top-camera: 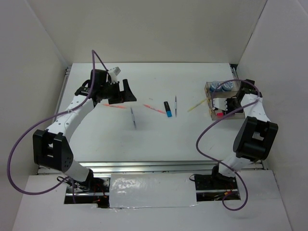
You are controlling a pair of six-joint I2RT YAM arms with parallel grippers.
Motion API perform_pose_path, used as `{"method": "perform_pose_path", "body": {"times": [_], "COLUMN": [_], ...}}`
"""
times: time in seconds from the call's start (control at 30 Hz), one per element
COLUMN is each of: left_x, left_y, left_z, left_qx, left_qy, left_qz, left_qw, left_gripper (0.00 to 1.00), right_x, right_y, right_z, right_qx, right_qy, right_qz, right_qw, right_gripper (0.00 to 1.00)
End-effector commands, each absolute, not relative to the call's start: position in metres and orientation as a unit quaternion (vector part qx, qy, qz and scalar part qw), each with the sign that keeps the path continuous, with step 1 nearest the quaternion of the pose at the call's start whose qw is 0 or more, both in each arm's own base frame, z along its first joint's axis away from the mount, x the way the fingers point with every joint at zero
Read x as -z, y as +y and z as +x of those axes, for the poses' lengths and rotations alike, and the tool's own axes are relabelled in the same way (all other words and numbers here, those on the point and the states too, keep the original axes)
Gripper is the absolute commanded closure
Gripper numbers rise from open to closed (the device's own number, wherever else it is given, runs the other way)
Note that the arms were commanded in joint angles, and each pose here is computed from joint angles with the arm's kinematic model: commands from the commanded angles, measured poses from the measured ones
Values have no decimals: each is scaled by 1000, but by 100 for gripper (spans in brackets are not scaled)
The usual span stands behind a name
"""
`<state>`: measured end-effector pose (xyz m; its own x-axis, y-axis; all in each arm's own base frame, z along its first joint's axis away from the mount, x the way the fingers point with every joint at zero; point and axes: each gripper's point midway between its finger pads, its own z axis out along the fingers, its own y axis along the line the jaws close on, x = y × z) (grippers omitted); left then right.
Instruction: Sort the stationery into containers
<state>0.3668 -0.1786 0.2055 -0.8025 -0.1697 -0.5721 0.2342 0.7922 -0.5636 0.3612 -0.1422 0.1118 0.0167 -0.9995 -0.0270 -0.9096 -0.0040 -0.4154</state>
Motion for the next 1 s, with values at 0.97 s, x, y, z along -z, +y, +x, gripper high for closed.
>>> {"method": "perform_pose_path", "body": {"times": [0.97], "left_x": [-220], "left_y": [-142], "left_z": [379], "left_qx": [223], "left_qy": [891], "left_qz": [-35], "left_qw": [394], "left_gripper": [1], "right_x": [-249], "right_y": [98], "right_z": [417], "right_qx": [-86], "right_qy": [829], "right_qz": [-292], "right_qw": [468], "right_gripper": [59]}}
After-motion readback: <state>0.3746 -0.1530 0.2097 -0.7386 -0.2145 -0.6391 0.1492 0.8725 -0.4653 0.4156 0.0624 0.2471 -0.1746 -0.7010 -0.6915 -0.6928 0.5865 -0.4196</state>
